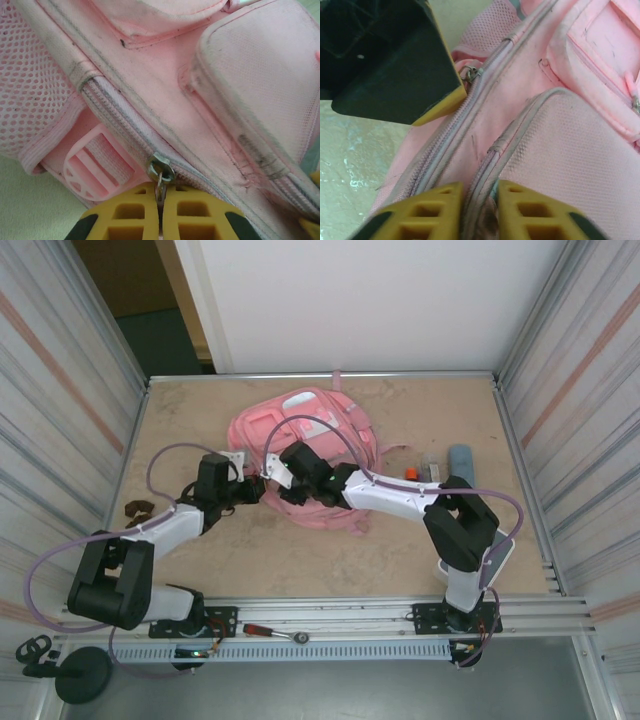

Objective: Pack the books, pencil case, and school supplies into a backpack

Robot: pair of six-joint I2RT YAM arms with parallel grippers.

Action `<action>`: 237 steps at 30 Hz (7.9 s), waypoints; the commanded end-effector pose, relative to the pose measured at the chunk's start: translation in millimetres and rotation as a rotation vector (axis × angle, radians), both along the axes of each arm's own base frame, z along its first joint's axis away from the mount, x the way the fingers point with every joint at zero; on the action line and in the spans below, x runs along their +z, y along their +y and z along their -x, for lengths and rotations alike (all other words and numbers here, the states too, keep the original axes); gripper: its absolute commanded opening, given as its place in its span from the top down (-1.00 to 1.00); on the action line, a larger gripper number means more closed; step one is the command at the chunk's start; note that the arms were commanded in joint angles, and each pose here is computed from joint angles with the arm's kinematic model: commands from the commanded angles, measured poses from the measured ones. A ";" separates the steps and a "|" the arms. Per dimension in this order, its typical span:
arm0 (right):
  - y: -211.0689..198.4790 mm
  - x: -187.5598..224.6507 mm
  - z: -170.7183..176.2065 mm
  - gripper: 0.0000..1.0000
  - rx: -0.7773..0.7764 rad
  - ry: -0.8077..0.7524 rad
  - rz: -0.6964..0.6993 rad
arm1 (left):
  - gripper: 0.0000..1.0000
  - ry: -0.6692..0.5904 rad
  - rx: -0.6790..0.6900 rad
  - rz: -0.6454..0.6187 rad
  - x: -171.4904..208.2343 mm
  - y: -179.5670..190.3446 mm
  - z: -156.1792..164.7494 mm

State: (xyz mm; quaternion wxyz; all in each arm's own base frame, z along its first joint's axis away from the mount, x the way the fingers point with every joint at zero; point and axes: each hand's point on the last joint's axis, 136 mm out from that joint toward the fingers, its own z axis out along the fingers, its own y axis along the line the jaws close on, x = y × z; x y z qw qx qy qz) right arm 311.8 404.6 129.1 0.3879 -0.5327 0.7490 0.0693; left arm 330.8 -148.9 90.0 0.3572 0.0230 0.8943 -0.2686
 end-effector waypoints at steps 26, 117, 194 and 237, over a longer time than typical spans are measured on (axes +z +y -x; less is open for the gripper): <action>-48.0 16.4 0.0 1.00 -0.121 0.044 -0.050 | 1.00 -0.107 0.096 0.025 43.1 56.7 -30.5; -404.3 -29.9 -29.2 -0.54 -1.456 0.363 -0.254 | 1.00 -0.416 -0.523 -0.001 134.4 -132.2 -29.9; -52.9 -3.3 -103.8 0.06 -0.780 0.923 -0.916 | 1.00 -0.356 -0.420 0.428 251.7 -120.6 -69.2; -501.9 -97.5 -73.8 -0.93 -1.658 0.518 0.046 | 1.00 -0.277 -0.454 0.457 197.4 -106.8 -64.3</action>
